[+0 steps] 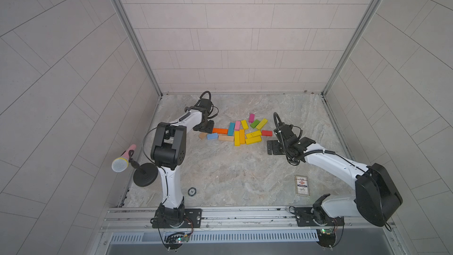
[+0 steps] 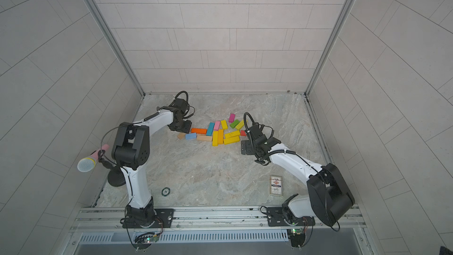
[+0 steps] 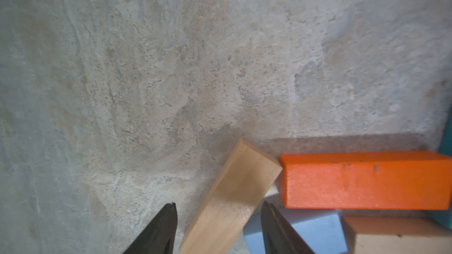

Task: Assemble the letter h with building blocks
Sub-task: Pick up the building block from the center of the board.

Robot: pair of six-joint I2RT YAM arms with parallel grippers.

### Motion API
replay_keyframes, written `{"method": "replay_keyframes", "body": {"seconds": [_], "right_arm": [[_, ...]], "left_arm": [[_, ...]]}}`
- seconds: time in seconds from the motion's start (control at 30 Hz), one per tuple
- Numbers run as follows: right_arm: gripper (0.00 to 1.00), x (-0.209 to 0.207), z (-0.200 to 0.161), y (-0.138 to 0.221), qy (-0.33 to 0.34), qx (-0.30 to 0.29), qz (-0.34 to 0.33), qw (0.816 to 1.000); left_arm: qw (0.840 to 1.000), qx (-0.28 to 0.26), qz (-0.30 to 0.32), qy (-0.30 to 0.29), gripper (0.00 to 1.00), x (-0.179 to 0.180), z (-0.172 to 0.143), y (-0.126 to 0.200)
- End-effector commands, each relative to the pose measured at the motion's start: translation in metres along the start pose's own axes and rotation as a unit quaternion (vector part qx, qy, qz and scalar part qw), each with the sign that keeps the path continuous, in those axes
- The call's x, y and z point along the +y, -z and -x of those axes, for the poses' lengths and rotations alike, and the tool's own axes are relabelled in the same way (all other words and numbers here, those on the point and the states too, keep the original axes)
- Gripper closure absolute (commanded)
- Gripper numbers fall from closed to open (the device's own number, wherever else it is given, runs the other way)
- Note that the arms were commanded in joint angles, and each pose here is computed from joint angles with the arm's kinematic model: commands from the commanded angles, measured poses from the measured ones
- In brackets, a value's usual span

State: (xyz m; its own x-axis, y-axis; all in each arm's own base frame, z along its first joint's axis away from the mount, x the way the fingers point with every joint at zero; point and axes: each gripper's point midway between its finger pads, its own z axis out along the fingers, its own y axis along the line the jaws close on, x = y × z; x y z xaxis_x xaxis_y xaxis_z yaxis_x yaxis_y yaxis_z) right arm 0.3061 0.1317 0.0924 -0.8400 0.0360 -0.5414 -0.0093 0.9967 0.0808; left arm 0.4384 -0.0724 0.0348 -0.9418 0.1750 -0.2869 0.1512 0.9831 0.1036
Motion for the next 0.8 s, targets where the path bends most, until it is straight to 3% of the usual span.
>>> {"method": "replay_keyframes", "body": {"seconds": [0.0, 0.23, 0.47, 0.77], "right_arm": [[0.0, -0.001, 0.005, 0.004, 0.004, -0.007, -0.01, 1.0], [0.0, -0.004, 0.006, 0.006, 0.002, -0.013, -0.015, 1.0], [0.0, -0.004, 0.007, 0.006, 0.001, -0.013, -0.015, 1.0], [0.0, -0.006, 0.006, 0.007, 0.001, -0.016, -0.02, 1.0]], "left_arm": [[0.999, 0.023, 0.023, -0.015, 0.4, 0.007, -0.006, -0.012], [0.998, 0.049, 0.029, -0.015, 0.5, 0.009, -0.013, -0.022], [0.995, 0.084, 0.045, -0.013, 0.46, 0.013, -0.022, -0.032], [0.993, 0.115, 0.019, 0.001, 0.64, 0.002, -0.022, -0.036]]}}
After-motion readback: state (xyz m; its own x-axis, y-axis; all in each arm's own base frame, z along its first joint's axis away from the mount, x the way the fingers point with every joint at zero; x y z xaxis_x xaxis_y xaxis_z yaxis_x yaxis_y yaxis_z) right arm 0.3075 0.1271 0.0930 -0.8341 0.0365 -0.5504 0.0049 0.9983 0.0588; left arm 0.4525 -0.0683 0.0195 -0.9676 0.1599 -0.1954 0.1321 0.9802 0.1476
